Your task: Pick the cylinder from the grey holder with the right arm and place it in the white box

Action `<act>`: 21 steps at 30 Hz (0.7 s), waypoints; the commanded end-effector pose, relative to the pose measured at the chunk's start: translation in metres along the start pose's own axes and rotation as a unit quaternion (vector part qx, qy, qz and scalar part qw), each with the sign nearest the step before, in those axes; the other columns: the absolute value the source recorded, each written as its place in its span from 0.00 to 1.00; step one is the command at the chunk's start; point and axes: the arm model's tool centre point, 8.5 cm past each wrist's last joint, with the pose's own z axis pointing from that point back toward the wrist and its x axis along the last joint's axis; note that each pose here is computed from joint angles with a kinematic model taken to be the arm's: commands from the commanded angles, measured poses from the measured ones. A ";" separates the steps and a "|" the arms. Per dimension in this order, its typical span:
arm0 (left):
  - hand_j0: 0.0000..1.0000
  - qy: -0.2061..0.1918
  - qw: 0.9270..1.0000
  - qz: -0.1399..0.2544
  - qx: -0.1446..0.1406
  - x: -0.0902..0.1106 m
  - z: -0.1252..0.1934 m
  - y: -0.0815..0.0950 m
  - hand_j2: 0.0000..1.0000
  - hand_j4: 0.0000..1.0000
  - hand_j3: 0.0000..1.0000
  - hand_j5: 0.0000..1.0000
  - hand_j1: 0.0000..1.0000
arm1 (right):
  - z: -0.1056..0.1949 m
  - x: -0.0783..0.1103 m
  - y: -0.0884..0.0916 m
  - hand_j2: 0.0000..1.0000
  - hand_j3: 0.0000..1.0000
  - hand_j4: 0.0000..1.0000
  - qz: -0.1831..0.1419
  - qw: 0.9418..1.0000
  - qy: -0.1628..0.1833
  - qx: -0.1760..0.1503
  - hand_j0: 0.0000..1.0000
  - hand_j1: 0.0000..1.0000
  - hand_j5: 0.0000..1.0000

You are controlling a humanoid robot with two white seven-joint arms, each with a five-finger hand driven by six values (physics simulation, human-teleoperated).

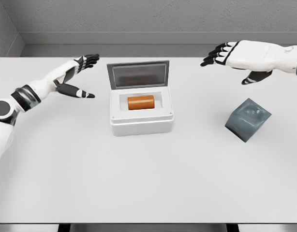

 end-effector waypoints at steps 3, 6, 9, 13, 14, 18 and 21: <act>1.00 0.005 1.000 0.009 -0.015 -0.002 -0.019 -0.018 1.00 1.00 1.00 1.00 1.00 | -0.002 0.001 0.000 1.00 1.00 1.00 -0.004 1.000 -0.002 -0.004 1.00 1.00 1.00; 1.00 0.007 1.000 0.018 -0.011 0.010 -0.032 -0.010 1.00 1.00 1.00 1.00 1.00 | 0.001 0.000 0.001 1.00 1.00 1.00 -0.005 1.000 0.000 -0.003 1.00 1.00 1.00; 1.00 0.003 0.999 0.052 0.004 0.022 -0.039 0.004 1.00 1.00 1.00 1.00 1.00 | 0.003 0.007 -0.011 1.00 1.00 1.00 0.011 1.000 -0.006 -0.015 1.00 1.00 1.00; 1.00 -0.006 0.998 0.055 -0.003 0.025 -0.045 -0.005 1.00 1.00 1.00 1.00 1.00 | 0.021 0.020 -0.010 1.00 1.00 1.00 0.038 0.999 -0.009 0.004 1.00 1.00 1.00; 1.00 -0.010 0.999 0.054 -0.004 0.027 -0.046 -0.005 1.00 1.00 1.00 1.00 1.00 | 0.020 0.021 -0.003 1.00 1.00 1.00 0.031 0.999 -0.012 0.008 1.00 1.00 1.00; 1.00 -0.031 0.999 0.043 -0.011 0.041 -0.047 -0.006 1.00 1.00 1.00 1.00 1.00 | 0.028 0.018 0.000 1.00 1.00 1.00 0.029 0.999 -0.003 0.015 1.00 1.00 1.00; 1.00 -0.041 0.998 0.049 -0.019 0.045 -0.050 -0.011 1.00 1.00 1.00 1.00 1.00 | 0.027 0.020 0.007 1.00 1.00 1.00 0.022 1.000 -0.006 0.015 1.00 1.00 1.00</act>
